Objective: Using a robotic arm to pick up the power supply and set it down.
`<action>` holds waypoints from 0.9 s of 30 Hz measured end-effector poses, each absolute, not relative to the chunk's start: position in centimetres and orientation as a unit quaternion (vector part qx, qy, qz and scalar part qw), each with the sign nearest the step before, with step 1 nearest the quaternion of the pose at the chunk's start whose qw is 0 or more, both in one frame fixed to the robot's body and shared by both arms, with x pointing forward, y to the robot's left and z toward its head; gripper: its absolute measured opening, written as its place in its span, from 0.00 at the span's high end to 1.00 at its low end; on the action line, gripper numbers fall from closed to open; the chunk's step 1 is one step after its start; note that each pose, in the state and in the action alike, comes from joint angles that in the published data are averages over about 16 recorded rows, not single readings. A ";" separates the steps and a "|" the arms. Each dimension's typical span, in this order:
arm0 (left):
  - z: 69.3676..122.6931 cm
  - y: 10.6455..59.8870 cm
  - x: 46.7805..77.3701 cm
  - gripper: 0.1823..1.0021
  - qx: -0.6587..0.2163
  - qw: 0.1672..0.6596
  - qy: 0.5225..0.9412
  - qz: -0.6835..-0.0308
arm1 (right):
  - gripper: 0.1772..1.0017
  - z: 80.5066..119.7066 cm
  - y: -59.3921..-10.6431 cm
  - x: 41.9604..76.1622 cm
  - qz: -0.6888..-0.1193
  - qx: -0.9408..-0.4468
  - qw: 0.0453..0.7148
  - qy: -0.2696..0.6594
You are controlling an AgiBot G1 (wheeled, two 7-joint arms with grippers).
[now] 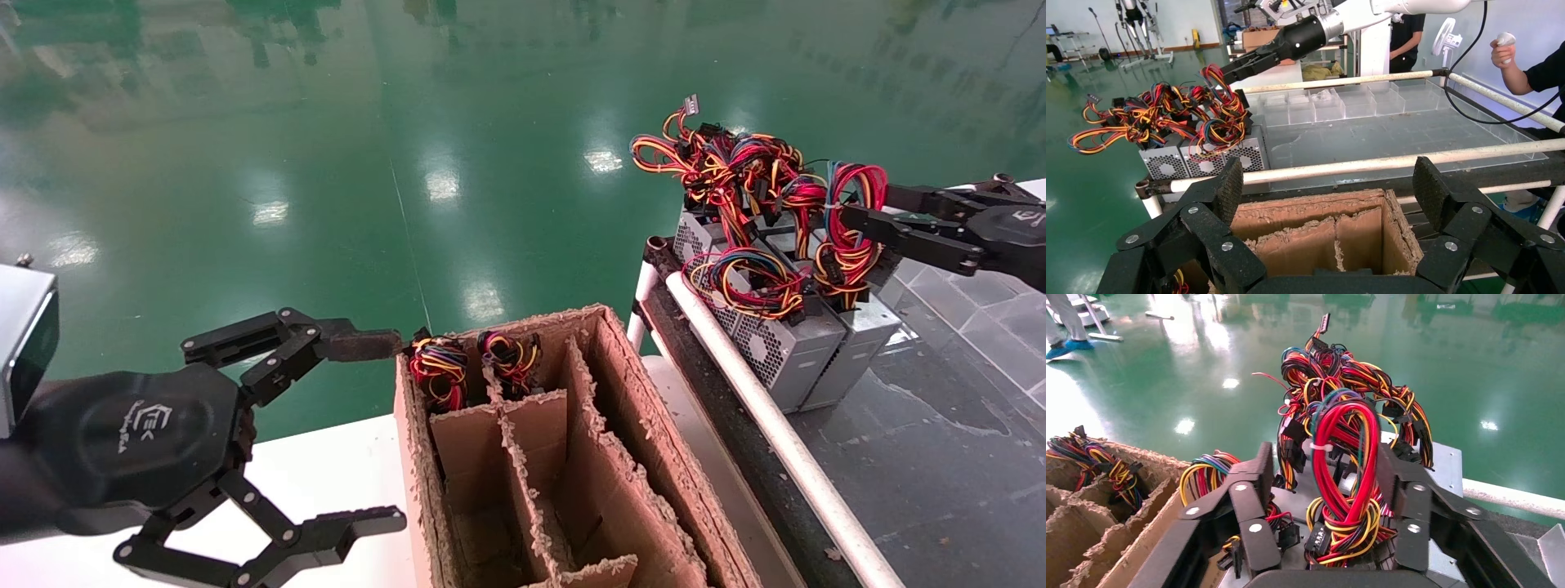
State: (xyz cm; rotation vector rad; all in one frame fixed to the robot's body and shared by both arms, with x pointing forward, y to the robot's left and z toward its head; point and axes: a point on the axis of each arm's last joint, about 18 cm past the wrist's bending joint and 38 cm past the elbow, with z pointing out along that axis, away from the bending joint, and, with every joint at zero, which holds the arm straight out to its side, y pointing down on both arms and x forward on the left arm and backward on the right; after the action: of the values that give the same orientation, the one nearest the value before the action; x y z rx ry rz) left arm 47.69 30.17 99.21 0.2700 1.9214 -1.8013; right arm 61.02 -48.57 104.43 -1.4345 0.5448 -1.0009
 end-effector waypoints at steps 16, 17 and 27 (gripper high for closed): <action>99.2 30.2 47.7 0.00 0.099 0.245 0.704 -0.660 | 0.18 108.4 -47.3 57.4 -0.459 -0.592 0.653 0.115; 99.2 30.2 47.7 0.00 0.099 0.245 0.704 -0.660 | 0.16 108.5 -47.1 57.1 -0.458 -0.591 0.656 0.106; 99.2 30.2 47.7 0.00 0.099 0.245 0.704 -0.660 | 0.03 108.7 -45.1 56.1 -0.438 -0.595 0.671 0.057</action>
State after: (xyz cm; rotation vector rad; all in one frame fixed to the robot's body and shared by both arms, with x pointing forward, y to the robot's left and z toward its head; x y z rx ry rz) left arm 47.70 30.18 99.20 0.2692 1.9210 -1.8016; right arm 56.10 -45.07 108.72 -1.3414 0.1284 -0.9878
